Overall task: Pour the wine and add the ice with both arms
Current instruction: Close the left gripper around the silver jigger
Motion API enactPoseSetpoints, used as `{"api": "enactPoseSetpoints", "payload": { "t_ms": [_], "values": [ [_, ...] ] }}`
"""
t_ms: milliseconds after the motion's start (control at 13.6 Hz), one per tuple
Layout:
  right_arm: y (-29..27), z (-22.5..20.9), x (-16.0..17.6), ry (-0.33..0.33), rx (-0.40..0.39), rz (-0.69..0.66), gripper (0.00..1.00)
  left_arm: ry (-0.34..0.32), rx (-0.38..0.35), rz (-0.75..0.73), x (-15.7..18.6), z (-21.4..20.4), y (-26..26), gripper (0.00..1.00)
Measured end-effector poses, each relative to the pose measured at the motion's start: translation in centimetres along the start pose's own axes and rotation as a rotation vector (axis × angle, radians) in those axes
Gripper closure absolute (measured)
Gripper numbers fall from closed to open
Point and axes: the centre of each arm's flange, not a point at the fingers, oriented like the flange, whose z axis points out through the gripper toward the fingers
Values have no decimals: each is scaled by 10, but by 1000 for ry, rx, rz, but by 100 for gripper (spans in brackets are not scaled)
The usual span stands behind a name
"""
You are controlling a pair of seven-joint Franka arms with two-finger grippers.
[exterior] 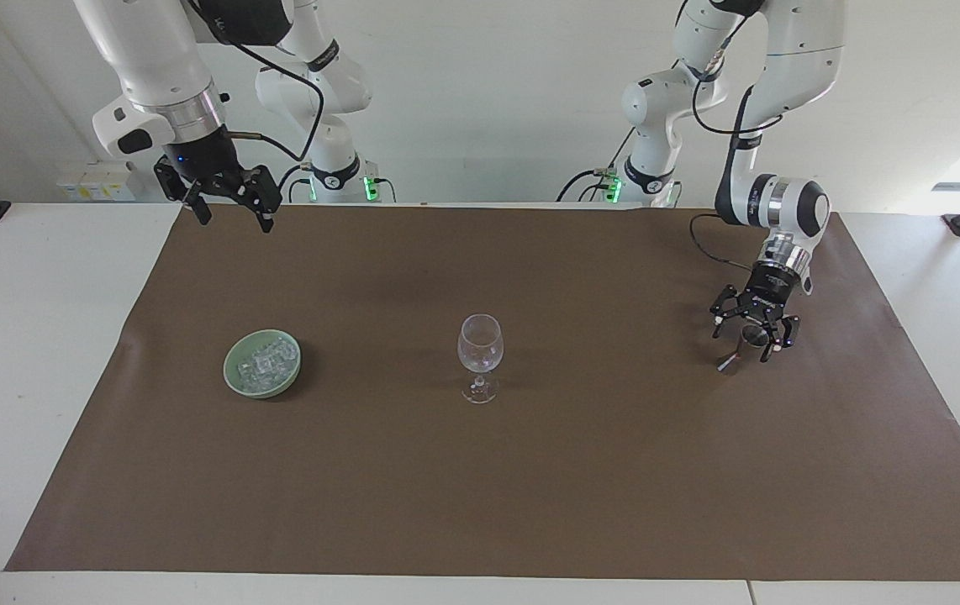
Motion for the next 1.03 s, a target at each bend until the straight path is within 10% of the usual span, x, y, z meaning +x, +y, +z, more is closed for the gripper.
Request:
{"api": "enactPoseSetpoints", "payload": {
  "t_ms": [1032],
  "values": [
    [0, 0, 0, 0, 0, 0, 0, 4, -26, -17, 4, 3, -2, 42]
  ]
}}
